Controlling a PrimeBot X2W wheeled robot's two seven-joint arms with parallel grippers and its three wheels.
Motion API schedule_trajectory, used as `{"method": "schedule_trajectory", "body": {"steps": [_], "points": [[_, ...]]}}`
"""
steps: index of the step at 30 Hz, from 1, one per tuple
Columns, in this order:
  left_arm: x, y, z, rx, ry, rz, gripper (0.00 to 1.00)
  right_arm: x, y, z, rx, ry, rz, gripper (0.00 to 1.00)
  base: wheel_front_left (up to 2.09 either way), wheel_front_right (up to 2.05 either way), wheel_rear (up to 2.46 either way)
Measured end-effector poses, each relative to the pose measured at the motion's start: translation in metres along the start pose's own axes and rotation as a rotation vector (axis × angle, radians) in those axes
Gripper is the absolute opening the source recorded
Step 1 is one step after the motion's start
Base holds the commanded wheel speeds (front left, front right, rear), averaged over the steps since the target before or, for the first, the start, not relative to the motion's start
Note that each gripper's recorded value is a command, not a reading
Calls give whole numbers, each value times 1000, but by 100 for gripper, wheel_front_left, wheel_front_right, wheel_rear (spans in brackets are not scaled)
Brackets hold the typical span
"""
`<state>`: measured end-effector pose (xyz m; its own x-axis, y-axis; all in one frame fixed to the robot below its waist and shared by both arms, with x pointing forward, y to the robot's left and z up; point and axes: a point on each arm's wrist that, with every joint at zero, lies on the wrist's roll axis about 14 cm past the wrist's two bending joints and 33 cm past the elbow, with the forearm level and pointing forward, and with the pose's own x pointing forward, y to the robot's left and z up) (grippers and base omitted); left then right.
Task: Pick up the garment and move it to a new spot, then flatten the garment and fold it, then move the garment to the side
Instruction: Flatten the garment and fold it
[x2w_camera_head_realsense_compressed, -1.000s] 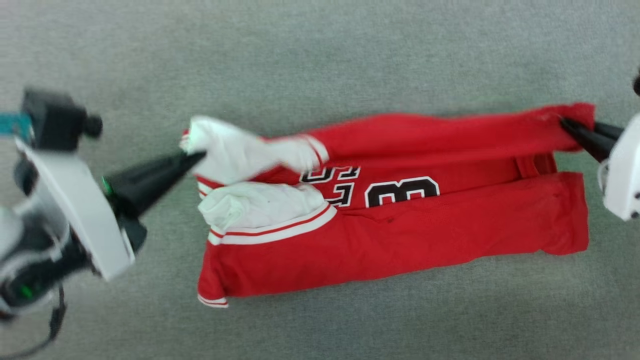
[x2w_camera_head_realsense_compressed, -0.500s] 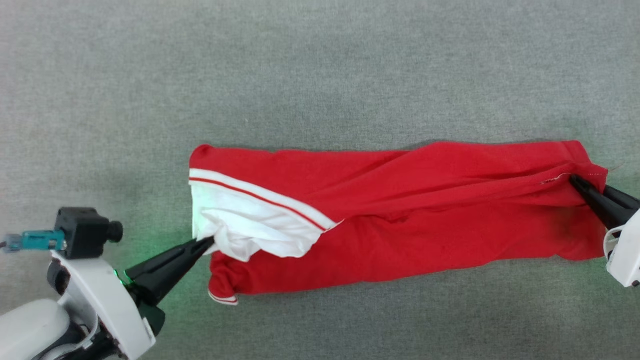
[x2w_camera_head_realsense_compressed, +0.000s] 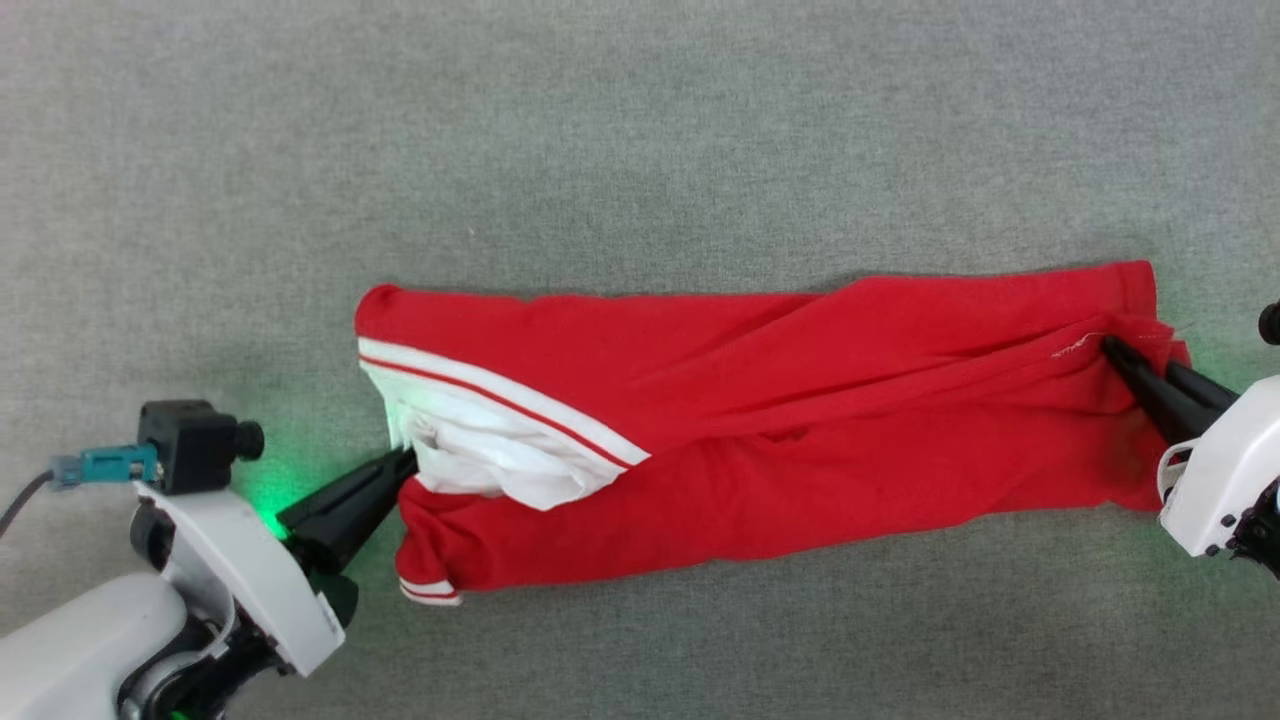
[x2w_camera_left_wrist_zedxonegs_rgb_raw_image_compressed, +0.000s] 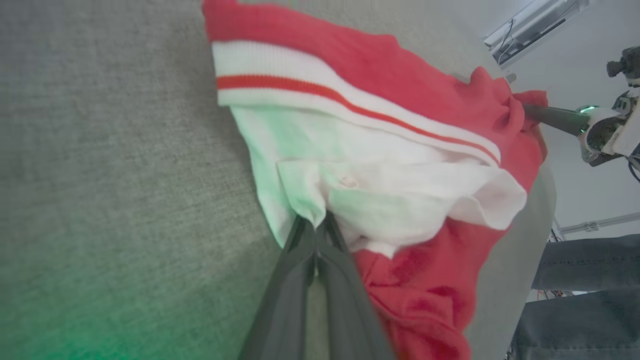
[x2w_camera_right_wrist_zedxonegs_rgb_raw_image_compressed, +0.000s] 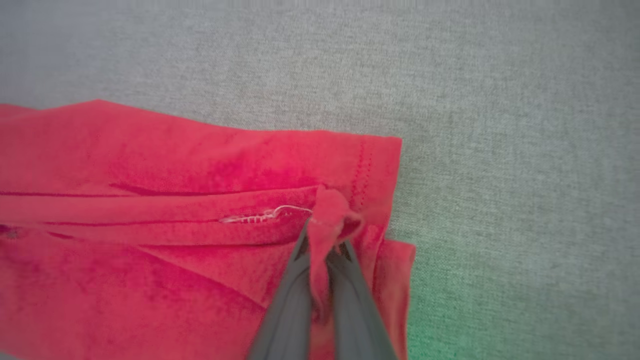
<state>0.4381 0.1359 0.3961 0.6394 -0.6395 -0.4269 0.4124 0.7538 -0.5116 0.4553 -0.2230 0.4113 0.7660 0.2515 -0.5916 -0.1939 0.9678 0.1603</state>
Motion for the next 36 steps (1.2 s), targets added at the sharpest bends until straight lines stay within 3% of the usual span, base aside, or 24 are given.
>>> {"method": "schedule_trajectory", "body": {"steps": [1, 2, 10, 14, 17, 24, 31, 36], "points": [[0, -1, 4, 0, -19, 0, 79, -1, 3, 2, 14, -10, 12, 100, 0, 0, 0], [-1, -3, 7, -2, -36, 0, 100, -3, 5, 5, 23, -23, 19, 100, 0, 0, 0], [-19, -10, 32, -61, -216, 34, 100, -22, -9, 14, 96, -74, 7, 100, 0, 0, 0], [-36, -2, 43, -67, -330, 98, 100, -21, -19, 7, 138, -33, -16, 100, 0, 0, 0], [-49, 7, 47, 4, -389, 161, 100, -16, -22, -7, 163, 37, -24, 100, 0, 0, 0], [-73, 20, 53, 55, -521, 301, 100, -1, -13, -25, 178, 167, -8, 100, 0, 0, 0], [-102, 37, 76, 252, -621, 469, 100, 8, -3, -26, 143, 248, 3, 100, 0, 0, 0], [-103, 32, 84, 336, -652, 507, 100, 15, 3, -26, 142, 275, -2, 100, 0, 0, 0]]}}
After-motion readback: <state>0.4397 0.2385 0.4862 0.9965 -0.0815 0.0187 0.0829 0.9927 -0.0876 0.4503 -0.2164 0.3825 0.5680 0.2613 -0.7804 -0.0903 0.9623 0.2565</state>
